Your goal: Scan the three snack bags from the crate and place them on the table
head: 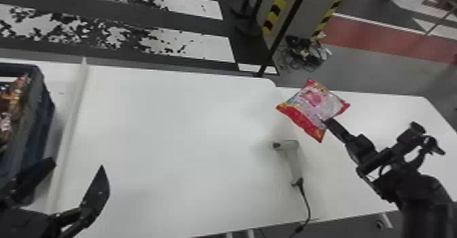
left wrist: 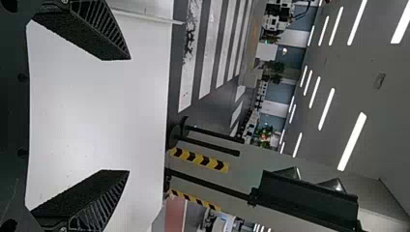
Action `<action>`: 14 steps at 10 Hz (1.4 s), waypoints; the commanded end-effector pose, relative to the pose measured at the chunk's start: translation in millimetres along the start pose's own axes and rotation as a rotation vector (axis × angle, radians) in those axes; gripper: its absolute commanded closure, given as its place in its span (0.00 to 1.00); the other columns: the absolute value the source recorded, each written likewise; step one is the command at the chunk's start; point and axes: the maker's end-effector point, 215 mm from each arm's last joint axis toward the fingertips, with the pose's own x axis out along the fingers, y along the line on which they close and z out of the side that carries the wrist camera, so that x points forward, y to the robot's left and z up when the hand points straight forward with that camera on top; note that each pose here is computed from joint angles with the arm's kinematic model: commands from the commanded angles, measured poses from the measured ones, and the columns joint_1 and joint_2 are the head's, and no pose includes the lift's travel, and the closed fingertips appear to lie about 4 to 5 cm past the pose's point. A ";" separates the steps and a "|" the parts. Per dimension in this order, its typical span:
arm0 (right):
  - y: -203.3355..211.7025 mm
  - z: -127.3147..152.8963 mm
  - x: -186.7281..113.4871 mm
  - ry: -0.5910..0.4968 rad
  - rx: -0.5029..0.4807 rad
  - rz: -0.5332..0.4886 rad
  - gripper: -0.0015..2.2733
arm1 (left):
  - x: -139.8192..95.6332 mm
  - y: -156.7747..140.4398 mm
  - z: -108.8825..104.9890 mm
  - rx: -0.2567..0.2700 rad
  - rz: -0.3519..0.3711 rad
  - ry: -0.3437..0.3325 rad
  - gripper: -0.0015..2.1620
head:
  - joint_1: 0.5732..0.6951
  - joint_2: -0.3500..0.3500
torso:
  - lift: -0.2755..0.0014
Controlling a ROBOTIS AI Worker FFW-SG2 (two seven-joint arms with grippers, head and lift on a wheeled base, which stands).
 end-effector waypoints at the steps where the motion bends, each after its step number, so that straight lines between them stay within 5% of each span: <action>1: -24.8 8.0 1.4 -0.036 0.007 -0.069 0.99 | -2.1 -2.6 1.6 -0.003 -0.002 -0.004 0.01 | 1.00 0.00 | 0.77; 4: -89.5 20.0 -12.6 -0.106 -0.019 -0.299 0.99 | -5.5 -3.0 1.1 -0.007 0.001 -0.005 0.01 | 1.00 0.00 | 0.77; 7: -132.1 25.9 -26.4 -0.158 -0.022 -0.417 0.99 | -7.4 -4.6 -0.6 -0.009 0.000 -0.005 0.01 | 1.00 0.00 | 0.77; 8: -146.2 17.4 -30.4 -0.140 -0.020 -0.470 0.89 | -7.1 -6.2 0.2 -0.011 -0.002 -0.008 0.01 | 1.00 0.00 | 0.77; 9: -151.0 11.1 -31.6 -0.118 -0.038 -0.490 0.36 | -7.3 -5.9 -1.5 -0.012 -0.001 -0.005 0.01 | 1.00 0.00 | 0.77; 10: -156.8 6.5 -33.7 -0.105 -0.049 -0.517 0.00 | -7.3 -5.9 -1.5 -0.012 -0.001 -0.005 0.01 | 1.00 0.00 | 0.77; 14: -170.5 -8.7 -40.6 -0.065 -0.037 -0.538 0.03 | -7.5 -13.0 -0.8 -0.016 -0.018 -0.014 0.01 | 1.00 0.00 | 0.77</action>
